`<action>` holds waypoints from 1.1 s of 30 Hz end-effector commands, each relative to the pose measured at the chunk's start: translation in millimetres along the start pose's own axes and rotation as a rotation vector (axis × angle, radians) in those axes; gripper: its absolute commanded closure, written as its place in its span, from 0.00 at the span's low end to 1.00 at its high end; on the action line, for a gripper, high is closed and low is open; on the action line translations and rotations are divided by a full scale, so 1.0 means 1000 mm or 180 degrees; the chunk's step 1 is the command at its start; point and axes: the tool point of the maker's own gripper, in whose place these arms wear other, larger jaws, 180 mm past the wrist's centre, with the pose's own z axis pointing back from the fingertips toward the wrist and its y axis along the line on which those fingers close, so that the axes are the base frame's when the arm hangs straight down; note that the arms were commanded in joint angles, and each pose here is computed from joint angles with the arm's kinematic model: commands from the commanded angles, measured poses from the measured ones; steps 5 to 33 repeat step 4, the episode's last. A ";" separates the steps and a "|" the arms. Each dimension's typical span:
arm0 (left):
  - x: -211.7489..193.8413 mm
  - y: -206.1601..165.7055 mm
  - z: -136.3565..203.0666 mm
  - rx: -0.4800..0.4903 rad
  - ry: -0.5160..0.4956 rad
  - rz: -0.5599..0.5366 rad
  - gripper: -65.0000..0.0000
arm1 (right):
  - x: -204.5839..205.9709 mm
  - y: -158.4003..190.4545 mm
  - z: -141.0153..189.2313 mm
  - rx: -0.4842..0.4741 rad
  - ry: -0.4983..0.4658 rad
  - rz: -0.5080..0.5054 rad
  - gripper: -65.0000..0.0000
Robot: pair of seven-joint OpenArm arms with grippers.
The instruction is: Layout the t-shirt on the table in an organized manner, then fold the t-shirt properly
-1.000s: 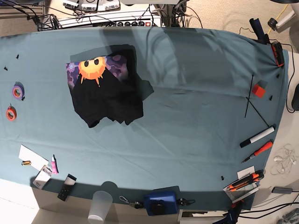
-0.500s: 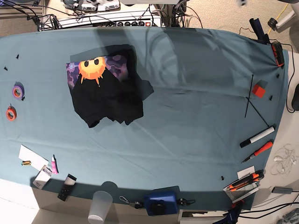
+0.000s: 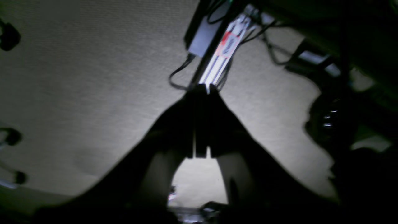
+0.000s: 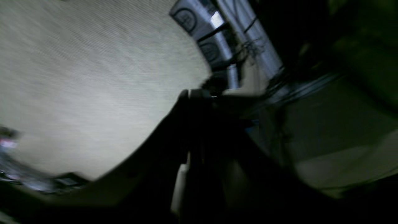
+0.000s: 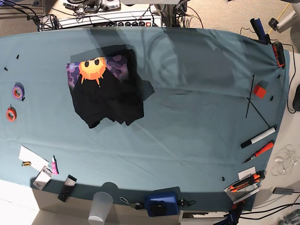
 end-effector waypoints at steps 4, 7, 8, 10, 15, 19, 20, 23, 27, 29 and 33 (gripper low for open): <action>0.004 -0.009 -0.002 -0.0054 -0.0040 0.0030 1.00 | -0.010 0.007 -0.001 -0.0001 0.0011 0.0190 1.00; 0.004 -0.009 -0.002 -0.0054 -0.0040 0.0030 1.00 | -0.010 0.007 -0.001 -0.0001 0.0011 0.0190 1.00; 0.004 -0.009 -0.002 -0.0054 -0.0040 0.0030 1.00 | -0.010 0.007 -0.001 -0.0001 0.0011 0.0190 1.00; 0.004 -0.009 -0.002 -0.0054 -0.0040 0.0030 1.00 | -0.010 0.007 -0.001 -0.0001 0.0011 0.0190 1.00; 0.004 -0.009 -0.002 -0.0054 -0.0040 0.0030 1.00 | -0.010 0.007 -0.001 -0.0001 0.0011 0.0190 1.00; 0.004 -0.009 -0.002 -0.0054 -0.0040 0.0030 1.00 | -0.010 0.007 -0.001 -0.0001 0.0011 0.0190 1.00; 0.004 -0.009 -0.002 -0.0054 -0.0040 0.0030 1.00 | -0.010 0.007 -0.001 -0.0001 0.0011 0.0190 1.00; 0.004 -0.009 -0.002 -0.0054 -0.0040 0.0030 1.00 | -0.010 0.007 -0.001 -0.0001 0.0011 0.0190 1.00; 0.004 -0.009 -0.002 -0.0054 -0.0040 0.0030 1.00 | -0.010 0.007 -0.001 -0.0001 0.0011 0.0190 1.00; 0.004 -0.009 -0.002 -0.0054 -0.0040 0.0030 1.00 | -0.010 0.007 -0.001 -0.0001 0.0011 0.0190 1.00; 0.004 -0.009 -0.002 -0.0054 -0.0040 0.0030 1.00 | -0.010 0.007 -0.001 -0.0001 0.0011 0.0190 1.00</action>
